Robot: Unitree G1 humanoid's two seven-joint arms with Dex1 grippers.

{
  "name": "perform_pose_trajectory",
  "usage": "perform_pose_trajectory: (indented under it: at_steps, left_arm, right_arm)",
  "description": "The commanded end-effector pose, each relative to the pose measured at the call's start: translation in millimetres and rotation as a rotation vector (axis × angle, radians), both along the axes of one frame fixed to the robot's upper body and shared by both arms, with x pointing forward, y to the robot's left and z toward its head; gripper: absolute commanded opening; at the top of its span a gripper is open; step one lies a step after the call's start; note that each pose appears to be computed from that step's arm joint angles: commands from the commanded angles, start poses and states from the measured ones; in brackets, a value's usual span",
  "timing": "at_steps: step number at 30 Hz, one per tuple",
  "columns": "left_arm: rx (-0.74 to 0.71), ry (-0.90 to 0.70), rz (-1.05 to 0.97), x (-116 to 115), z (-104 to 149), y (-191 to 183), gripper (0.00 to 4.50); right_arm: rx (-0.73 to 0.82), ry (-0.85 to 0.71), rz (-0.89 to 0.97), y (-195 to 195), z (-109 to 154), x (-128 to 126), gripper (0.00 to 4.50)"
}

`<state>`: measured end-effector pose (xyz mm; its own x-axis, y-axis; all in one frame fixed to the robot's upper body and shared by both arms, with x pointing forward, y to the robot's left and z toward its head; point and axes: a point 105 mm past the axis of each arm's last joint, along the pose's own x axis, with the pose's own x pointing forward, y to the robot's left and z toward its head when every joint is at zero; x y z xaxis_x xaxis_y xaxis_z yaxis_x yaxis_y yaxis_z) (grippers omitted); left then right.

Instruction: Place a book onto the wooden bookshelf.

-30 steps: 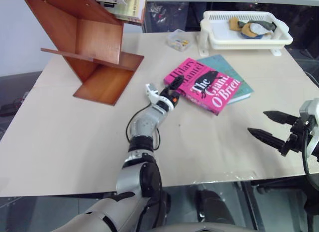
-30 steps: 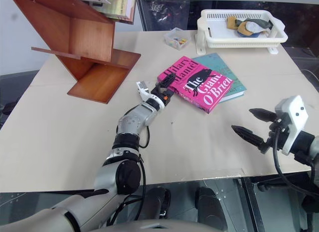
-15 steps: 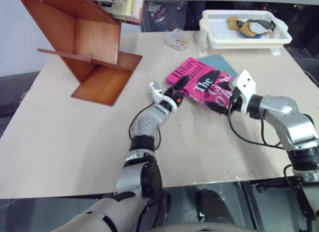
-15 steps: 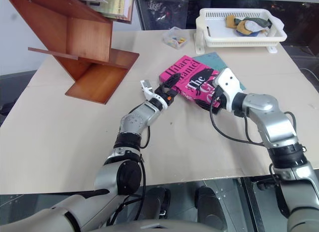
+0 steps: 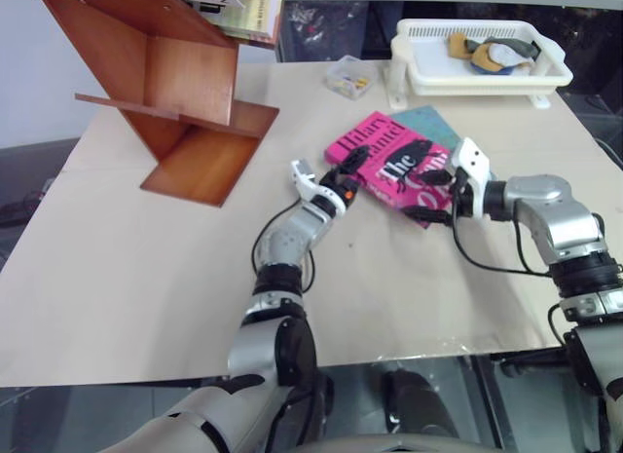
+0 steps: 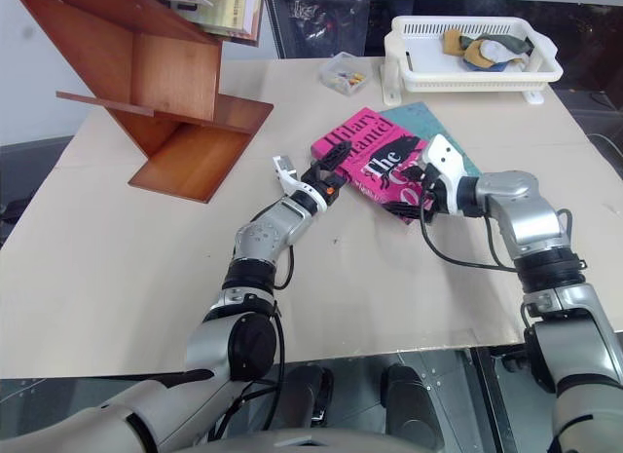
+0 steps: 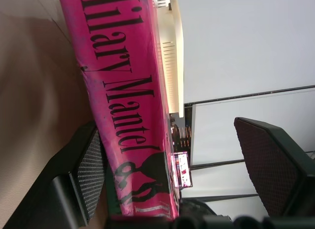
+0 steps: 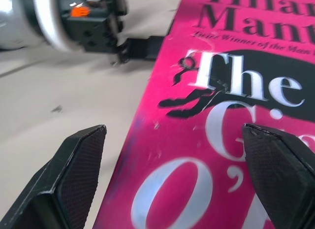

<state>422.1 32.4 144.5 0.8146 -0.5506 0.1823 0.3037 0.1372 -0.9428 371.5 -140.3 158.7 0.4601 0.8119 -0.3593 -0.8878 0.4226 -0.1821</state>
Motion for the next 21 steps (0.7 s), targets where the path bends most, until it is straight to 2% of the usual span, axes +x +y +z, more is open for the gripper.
perform_pose_trajectory:
  at_steps: [1, 10, 21]
  left_arm:
    - [-0.047, -0.04, -0.018, -2.9, 15.4, -13.2, 4.27]
    - [-0.023, -0.001, 0.005, 4.4, 7.9, -6.1, 4.27]
    - [-0.013, 0.087, 0.004, 14.8, -5.4, -6.3, 4.27]
  right_arm:
    - [-0.06, 0.051, 0.012, -10.6, -10.8, -5.7, 4.5]
    - [-0.123, 0.037, -0.035, -30.5, -14.7, -2.5, 4.5]
    - [-0.136, 0.04, -0.028, -33.4, -14.8, -3.2, 4.5]
